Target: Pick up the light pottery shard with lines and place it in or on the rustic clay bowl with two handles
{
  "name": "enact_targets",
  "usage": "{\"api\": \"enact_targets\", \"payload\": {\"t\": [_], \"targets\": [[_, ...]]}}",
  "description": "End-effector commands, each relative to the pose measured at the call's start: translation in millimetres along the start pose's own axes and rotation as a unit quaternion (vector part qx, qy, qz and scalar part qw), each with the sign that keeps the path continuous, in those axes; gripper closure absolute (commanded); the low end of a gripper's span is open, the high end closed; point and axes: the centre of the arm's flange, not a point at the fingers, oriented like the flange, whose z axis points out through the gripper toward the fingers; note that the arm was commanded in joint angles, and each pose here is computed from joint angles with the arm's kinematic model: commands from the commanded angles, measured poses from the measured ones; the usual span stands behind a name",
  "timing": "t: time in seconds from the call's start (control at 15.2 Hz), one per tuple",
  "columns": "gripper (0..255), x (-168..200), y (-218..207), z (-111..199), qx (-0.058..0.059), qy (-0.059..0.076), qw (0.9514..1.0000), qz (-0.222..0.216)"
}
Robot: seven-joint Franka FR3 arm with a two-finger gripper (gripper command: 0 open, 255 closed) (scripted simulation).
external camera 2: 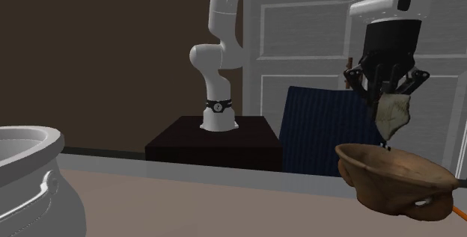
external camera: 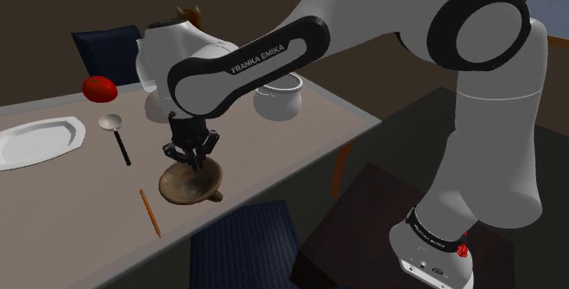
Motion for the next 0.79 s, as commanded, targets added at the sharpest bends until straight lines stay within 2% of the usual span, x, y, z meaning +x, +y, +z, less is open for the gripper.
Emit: {"api": "enact_targets", "payload": {"t": [0.0, 0.53, 0.59, 0.73], "targets": [[255, 0.0, -0.3, 11.6, 0.0, 0.0, 1.0, 0.0], [255, 0.3, -0.5, 16.7, 0.0, 0.0, 1.0, 0.0], [0, 0.3, -0.5, 16.7, 0.0, 0.0, 1.0, 0.0], [0, 0.3, -0.5, 16.7, 0.0, 0.0, 1.0, 0.0]]}}
